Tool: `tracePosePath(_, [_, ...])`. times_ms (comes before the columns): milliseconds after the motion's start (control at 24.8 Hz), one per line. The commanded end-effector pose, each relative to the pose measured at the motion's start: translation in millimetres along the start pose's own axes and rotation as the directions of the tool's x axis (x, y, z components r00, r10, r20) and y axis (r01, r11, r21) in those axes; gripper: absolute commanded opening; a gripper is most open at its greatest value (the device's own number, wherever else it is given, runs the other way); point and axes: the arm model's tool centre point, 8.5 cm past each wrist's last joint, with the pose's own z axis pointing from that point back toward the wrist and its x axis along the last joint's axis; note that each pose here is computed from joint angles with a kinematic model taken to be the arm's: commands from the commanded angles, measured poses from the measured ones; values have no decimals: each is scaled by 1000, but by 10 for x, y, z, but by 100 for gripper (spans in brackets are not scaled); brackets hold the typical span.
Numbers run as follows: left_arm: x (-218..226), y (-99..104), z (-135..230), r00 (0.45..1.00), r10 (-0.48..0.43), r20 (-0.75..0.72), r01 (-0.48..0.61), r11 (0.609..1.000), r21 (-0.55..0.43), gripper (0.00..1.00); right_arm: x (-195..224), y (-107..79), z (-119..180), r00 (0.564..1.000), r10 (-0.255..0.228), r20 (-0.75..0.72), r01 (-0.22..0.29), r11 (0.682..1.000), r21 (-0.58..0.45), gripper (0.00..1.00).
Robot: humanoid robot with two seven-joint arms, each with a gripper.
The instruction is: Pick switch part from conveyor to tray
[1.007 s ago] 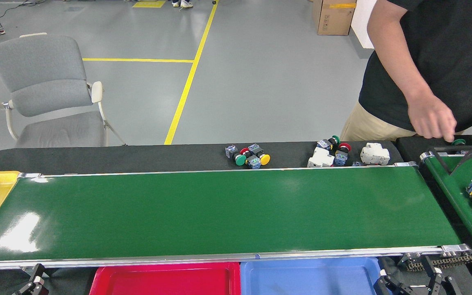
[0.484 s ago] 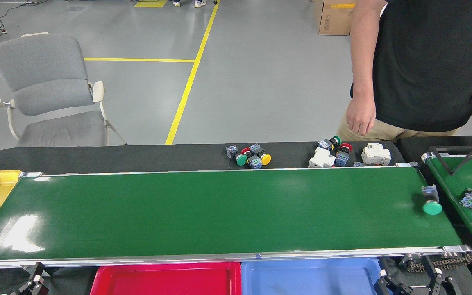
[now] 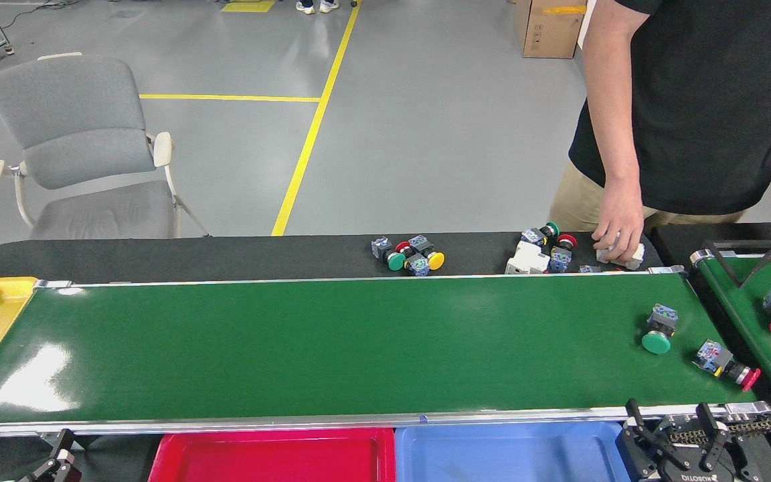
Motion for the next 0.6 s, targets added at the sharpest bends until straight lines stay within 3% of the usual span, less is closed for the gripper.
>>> tracePosePath(0, [-29,79,-34,1000,-17,4,17,1000,22,100,-27,-37,-137,1000,17,-24,-17,1000,0,100])
tracePosePath(322, [-27,106,-68,1000,-21,4,21,999,31,100,472,183,-668,1000,22,-5,-21,996,91,100])
tracePosePath(564, [-20,122,-96,1000,-22,7,22,999,36,100,561,187,-879,1000,-2,-8,3,994,106,98])
